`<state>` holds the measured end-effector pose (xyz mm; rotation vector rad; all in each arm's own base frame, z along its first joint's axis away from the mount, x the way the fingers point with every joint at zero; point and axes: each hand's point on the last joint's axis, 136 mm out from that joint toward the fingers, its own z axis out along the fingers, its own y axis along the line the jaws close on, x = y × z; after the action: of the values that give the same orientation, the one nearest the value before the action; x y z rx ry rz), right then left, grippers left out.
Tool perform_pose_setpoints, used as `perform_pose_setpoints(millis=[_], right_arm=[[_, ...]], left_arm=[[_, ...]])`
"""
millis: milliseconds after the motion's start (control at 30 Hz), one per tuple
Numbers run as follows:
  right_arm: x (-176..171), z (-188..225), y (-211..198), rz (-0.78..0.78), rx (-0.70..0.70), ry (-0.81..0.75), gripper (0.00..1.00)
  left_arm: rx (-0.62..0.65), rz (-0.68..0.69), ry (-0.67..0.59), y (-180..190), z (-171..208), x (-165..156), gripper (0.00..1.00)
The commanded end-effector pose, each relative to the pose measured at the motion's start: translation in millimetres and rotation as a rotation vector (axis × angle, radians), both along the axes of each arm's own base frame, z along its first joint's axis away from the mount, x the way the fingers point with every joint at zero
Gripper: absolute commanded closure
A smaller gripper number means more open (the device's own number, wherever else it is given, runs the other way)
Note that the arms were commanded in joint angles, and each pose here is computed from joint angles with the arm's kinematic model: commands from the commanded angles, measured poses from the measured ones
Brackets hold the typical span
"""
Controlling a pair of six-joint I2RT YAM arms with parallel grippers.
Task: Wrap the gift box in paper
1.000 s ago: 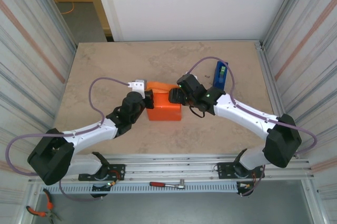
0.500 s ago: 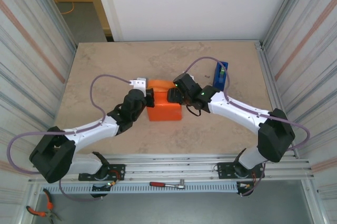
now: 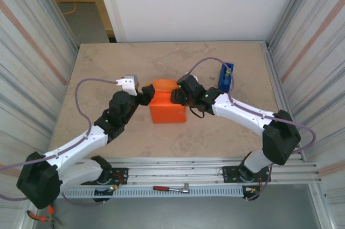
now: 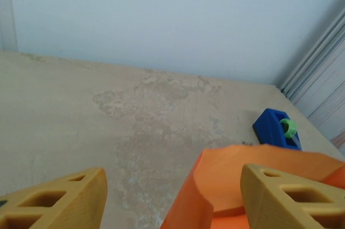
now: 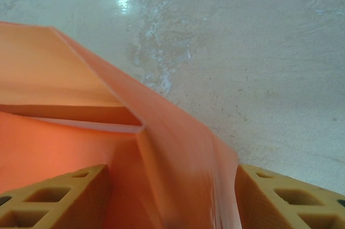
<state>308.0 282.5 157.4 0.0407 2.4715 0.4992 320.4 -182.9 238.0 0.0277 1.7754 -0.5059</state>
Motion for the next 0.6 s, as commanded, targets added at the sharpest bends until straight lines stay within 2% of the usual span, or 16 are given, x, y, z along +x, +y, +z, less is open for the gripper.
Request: perform_pose_setpoints(millis=[0, 567], right_arm=[[-23, -46, -11, 0.019, -0.113, 0.118, 0.39], [-28, -47, -12, 0.022, -0.116, 0.12, 0.4]], left_arm=[[0.02, -0.026, 0.033, -8, -17, -8, 0.33], [0.164, 0.007, 0.086, -34, -55, 22, 0.31]])
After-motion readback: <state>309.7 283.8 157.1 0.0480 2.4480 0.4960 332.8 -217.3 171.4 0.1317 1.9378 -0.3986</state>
